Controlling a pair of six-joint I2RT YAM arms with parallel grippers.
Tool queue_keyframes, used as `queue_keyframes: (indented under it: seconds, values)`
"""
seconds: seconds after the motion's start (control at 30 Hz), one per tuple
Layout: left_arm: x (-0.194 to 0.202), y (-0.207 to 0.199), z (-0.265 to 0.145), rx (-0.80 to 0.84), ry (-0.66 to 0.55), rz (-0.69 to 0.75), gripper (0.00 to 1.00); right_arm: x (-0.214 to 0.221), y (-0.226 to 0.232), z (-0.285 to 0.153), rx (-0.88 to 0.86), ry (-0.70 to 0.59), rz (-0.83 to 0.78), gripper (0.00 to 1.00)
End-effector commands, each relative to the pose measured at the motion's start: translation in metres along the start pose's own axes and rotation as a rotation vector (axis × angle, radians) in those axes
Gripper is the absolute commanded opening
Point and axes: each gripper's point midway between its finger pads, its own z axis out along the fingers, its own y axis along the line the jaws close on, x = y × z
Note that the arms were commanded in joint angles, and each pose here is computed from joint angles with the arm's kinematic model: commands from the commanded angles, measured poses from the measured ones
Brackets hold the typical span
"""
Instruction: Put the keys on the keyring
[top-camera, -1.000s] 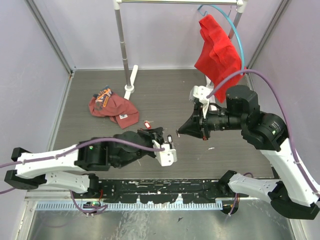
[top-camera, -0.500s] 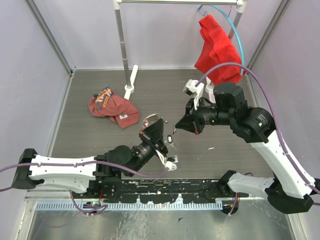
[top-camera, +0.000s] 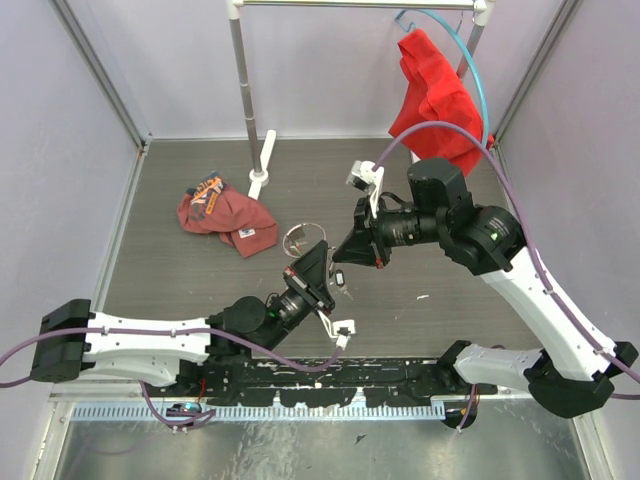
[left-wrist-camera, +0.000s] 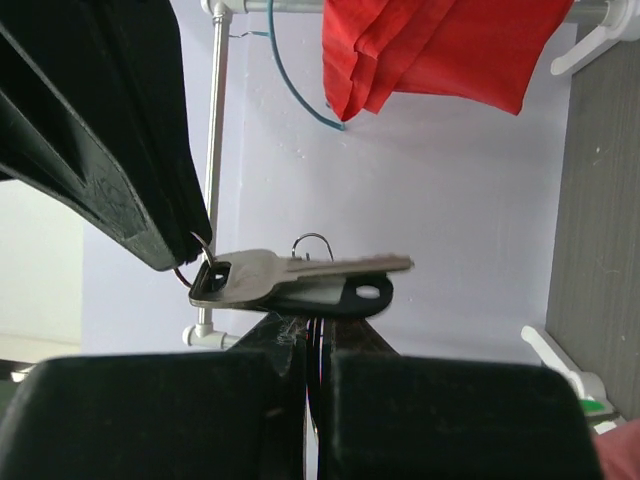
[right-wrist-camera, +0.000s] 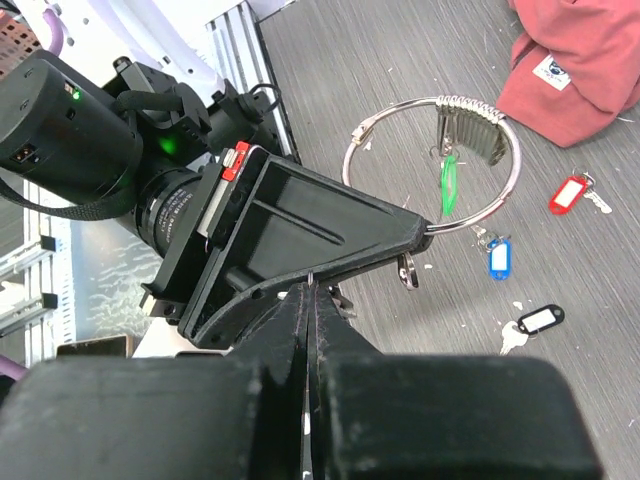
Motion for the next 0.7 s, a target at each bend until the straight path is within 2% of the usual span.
queue_keyframes:
  seconds: [0.0,0.27,0.67]
  values:
    - [0.006,0.019,-0.001,-0.064,0.002,0.027,0.0,-0.015,0.003,0.005,-0.033,-0.049,-0.037,0.01]
    - [0.009,0.014,-0.001,-0.036,0.022,0.113,0.0,-0.013,-0.017,0.003,0.099,-0.061,0.04,0.01]
    - [0.008,0.015,-0.001,-0.035,0.016,0.142,0.0,-0.019,-0.029,0.005,0.148,-0.088,0.193,0.01]
